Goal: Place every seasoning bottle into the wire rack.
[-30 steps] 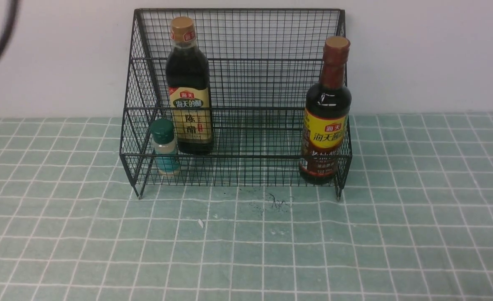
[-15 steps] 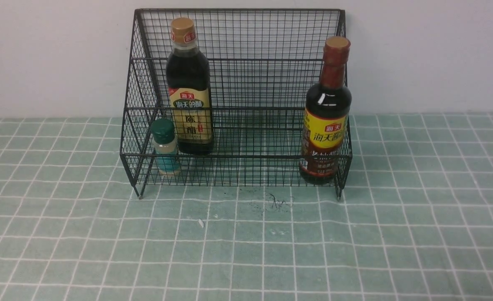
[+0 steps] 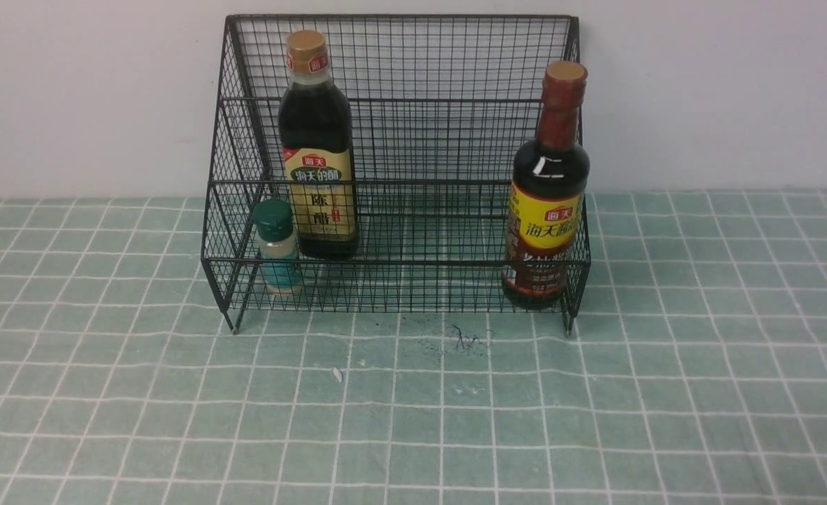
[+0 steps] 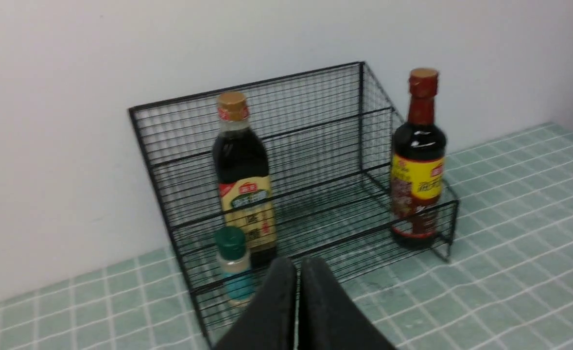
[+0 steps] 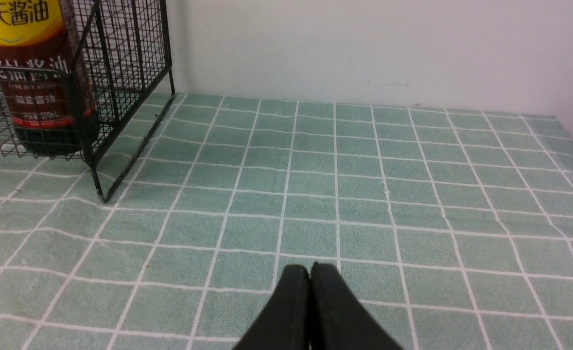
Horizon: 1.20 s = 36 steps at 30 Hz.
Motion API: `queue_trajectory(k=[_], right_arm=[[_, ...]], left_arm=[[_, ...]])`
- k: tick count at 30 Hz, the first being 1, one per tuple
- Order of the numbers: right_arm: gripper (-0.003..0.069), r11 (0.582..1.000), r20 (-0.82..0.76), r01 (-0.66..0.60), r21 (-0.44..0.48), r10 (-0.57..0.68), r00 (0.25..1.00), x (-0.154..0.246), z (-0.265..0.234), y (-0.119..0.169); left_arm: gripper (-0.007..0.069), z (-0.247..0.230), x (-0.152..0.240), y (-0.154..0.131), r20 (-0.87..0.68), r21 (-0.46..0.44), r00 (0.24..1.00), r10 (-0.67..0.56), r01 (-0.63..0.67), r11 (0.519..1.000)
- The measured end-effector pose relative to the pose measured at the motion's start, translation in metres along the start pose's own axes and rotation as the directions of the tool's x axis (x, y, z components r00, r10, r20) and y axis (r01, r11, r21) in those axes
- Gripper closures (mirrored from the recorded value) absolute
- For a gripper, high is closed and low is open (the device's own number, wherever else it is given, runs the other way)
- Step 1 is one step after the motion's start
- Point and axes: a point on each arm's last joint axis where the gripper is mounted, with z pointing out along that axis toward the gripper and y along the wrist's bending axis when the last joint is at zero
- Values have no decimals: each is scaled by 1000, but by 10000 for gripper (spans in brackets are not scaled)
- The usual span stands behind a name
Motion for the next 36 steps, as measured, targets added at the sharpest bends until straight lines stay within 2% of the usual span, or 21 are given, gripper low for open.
queue_trajectory(k=[4, 6, 7, 10, 19, 23, 36], right_arm=[[673, 1000, 0, 0, 0, 0, 1000, 0, 0, 0], [673, 1000, 0, 0, 0, 0, 1000, 0, 0, 0], [673, 1000, 0, 0, 0, 0, 1000, 0, 0, 0], [673, 1000, 0, 0, 0, 0, 1000, 0, 0, 0], [673, 1000, 0, 5, 0, -5, 1000, 0, 0, 0], [673, 1000, 0, 7, 0, -7, 1000, 0, 0, 0], [673, 1000, -2, 8, 0, -8, 1000, 0, 0, 0]], left_arm=[[631, 6, 13, 12, -61, -120, 998, 5, -13, 993], [631, 7, 18, 15, -75, -149, 997, 2, -13, 989], [631, 10, 30, 19, -95, -194, 995, -17, -1, 981], [631, 15, 60, 22, -115, -248, 991, -65, 34, 968], [631, 40, 171, 24, -126, -333, 987, -97, 50, 942], [631, 48, 215, 24, -191, -348, 974, -121, 48, 936], [631, 51, 222, 24, -138, -349, 986, -98, 44, 936]])
